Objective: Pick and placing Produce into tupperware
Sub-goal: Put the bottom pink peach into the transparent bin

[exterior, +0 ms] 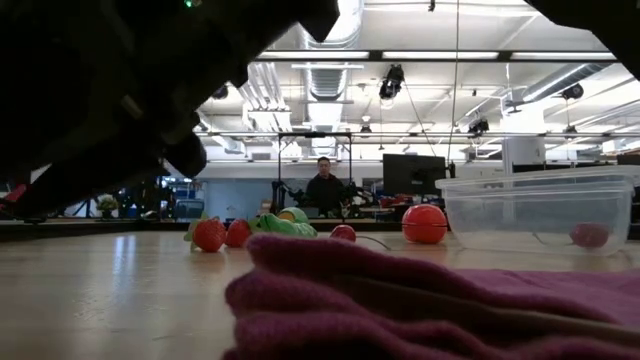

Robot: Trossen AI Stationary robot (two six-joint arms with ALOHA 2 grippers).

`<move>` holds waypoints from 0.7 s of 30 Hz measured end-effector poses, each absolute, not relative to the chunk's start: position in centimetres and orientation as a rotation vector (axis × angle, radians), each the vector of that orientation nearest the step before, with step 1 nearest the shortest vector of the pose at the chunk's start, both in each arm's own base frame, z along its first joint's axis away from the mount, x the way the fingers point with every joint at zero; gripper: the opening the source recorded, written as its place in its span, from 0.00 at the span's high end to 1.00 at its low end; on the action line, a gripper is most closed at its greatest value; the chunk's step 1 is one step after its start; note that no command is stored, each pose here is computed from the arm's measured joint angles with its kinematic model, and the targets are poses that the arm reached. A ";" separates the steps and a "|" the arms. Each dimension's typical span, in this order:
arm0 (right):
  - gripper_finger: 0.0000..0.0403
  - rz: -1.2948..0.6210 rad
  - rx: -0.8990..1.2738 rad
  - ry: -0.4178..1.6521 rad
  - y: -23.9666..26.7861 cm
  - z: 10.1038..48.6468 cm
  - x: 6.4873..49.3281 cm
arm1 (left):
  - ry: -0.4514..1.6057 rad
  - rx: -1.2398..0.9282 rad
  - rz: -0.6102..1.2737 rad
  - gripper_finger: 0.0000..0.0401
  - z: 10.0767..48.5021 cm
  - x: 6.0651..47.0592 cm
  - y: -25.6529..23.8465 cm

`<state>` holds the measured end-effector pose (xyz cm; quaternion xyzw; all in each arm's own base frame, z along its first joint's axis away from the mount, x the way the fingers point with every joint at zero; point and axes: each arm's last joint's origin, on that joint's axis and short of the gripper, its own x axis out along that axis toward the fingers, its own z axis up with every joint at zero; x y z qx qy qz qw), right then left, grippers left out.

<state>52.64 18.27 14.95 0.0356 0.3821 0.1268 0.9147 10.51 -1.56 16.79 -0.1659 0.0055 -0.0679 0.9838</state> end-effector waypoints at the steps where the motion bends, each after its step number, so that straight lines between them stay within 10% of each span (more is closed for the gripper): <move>1: 0.48 0.261 0.082 0.776 18.3 14.8 52.7 | 0.012 -0.334 -0.137 0.09 16.8 10.5 -1.6; 21: 0.48 0.298 0.109 0.747 19.0 12.8 52.2 | 0.012 -0.334 -0.137 0.09 16.8 10.5 -1.6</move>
